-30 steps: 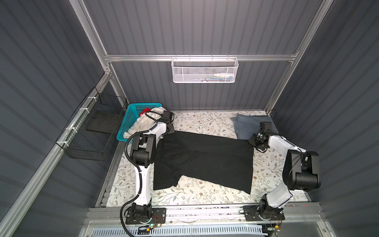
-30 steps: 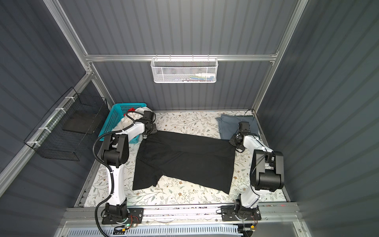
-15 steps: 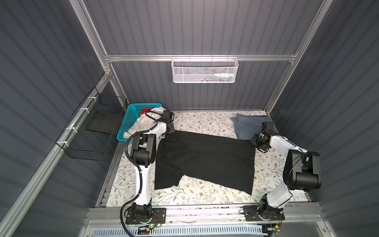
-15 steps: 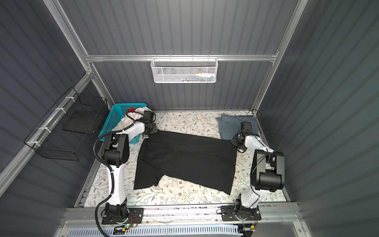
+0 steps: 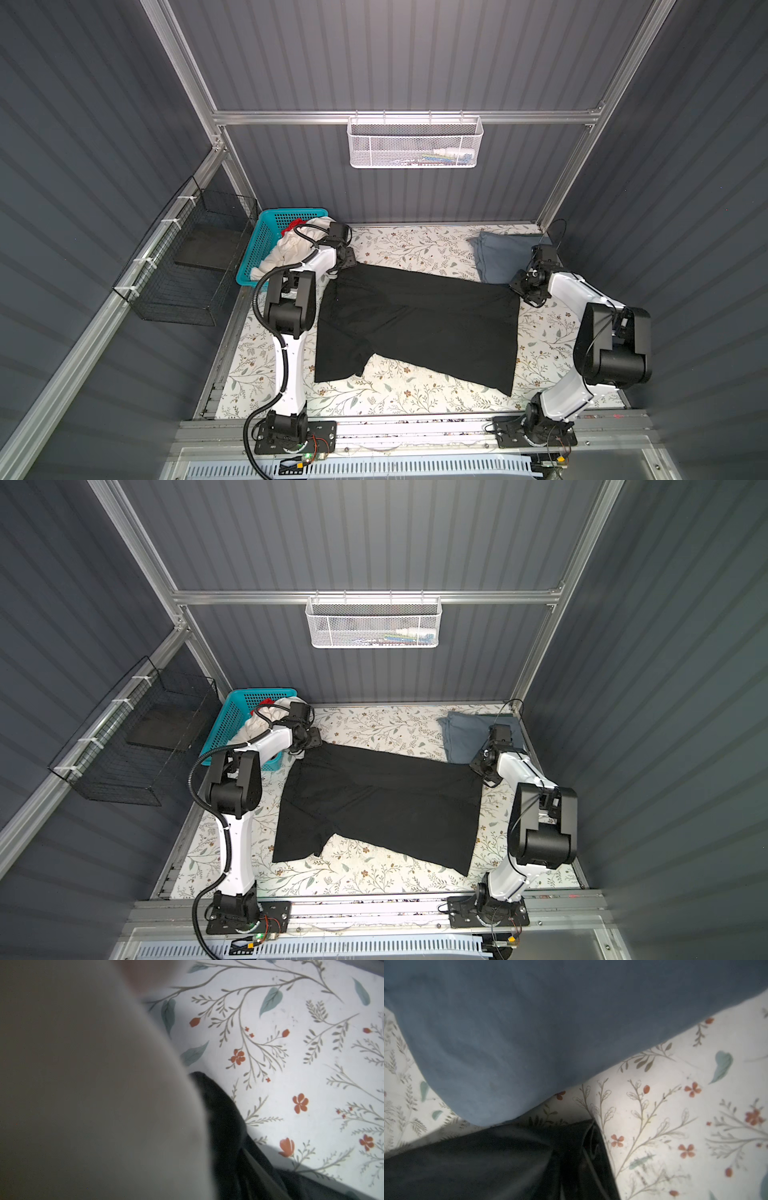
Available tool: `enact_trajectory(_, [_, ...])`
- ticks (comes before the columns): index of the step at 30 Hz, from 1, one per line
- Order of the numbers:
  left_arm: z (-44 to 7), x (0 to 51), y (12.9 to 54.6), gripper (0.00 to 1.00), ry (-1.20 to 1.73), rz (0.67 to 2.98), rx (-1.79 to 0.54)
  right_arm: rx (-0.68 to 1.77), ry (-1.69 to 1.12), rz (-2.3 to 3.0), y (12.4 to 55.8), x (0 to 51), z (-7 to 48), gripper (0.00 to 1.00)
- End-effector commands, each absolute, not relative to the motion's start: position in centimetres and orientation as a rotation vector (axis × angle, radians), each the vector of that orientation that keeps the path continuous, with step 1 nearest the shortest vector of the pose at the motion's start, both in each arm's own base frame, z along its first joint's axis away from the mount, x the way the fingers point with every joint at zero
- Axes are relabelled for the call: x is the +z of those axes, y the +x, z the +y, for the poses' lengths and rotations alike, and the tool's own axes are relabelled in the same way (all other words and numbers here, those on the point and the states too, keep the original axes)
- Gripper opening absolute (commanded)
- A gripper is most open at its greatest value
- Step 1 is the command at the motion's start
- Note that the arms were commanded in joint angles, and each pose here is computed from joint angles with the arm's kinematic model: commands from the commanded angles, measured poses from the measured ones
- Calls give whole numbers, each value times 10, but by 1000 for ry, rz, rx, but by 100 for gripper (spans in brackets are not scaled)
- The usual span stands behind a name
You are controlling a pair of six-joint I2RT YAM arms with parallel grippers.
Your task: Fold and stack the t-shirts
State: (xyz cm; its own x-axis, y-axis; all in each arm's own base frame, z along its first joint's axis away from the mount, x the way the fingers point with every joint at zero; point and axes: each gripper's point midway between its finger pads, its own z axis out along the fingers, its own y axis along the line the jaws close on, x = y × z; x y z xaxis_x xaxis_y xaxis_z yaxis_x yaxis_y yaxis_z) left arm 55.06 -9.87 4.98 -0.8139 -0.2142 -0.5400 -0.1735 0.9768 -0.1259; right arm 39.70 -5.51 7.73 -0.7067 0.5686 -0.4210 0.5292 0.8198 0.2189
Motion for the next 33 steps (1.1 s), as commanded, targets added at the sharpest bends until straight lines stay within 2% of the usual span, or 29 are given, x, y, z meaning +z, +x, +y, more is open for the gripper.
enact_trajectory(1, [-118,90,554,91,-215,2466,-217,97,816,2507,396,92,-60,68])
enact_trajectory(3, [-124,103,553,100,-207,2434,-256,95,817,2500,391,96,-60,78])
enact_trajectory(6, [-131,121,553,100,-198,2397,-318,88,823,2483,383,102,-60,93])
enact_trajectory(8, [-136,130,552,100,-188,2387,-362,83,831,2468,376,107,-60,99])
enact_trajectory(20, [-185,162,534,100,-118,2333,-729,304,835,2402,323,127,-20,99])
enact_trajectory(26, [-200,190,492,100,-32,2343,-718,294,728,2456,286,139,11,99])
enact_trajectory(30, [-192,209,458,100,-14,2329,-670,287,645,2521,257,138,32,99])
enact_trajectory(33, [-182,204,421,100,3,2364,-625,305,600,2568,234,132,47,99])
